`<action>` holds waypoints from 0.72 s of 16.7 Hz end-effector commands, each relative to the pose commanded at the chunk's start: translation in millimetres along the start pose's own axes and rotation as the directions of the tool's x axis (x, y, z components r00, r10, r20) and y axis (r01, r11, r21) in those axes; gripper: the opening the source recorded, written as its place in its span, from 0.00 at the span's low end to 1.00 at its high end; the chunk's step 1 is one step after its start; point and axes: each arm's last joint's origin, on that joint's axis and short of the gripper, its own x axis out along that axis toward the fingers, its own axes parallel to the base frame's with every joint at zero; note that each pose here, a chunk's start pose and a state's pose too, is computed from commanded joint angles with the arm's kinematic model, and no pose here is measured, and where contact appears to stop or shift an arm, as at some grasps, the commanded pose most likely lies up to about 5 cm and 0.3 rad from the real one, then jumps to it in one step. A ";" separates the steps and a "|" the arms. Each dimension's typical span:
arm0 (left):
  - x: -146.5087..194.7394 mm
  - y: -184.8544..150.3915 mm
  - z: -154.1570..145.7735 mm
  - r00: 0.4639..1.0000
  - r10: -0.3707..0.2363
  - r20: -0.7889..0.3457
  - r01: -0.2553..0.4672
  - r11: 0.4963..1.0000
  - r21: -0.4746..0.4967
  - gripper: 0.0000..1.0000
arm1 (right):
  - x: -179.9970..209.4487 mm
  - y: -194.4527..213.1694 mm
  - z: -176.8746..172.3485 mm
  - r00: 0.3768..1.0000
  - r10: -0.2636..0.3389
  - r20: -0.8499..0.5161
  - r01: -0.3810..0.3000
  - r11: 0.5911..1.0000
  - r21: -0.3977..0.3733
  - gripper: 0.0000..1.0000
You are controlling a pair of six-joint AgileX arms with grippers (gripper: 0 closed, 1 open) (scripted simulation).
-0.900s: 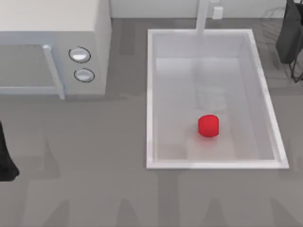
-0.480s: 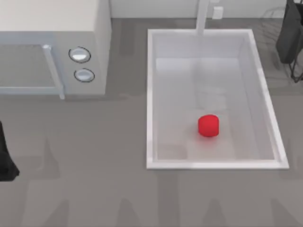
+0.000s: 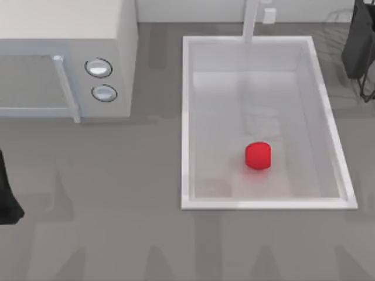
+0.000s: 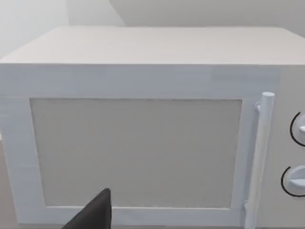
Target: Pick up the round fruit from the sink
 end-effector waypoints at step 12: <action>0.0 0.0 0.0 1.000 0.000 0.000 0.000 1.000 0.000 1.00 | 1.1 1.3 7.1 0.999 0.012 -0.052 -0.011 1.000 0.021 1.00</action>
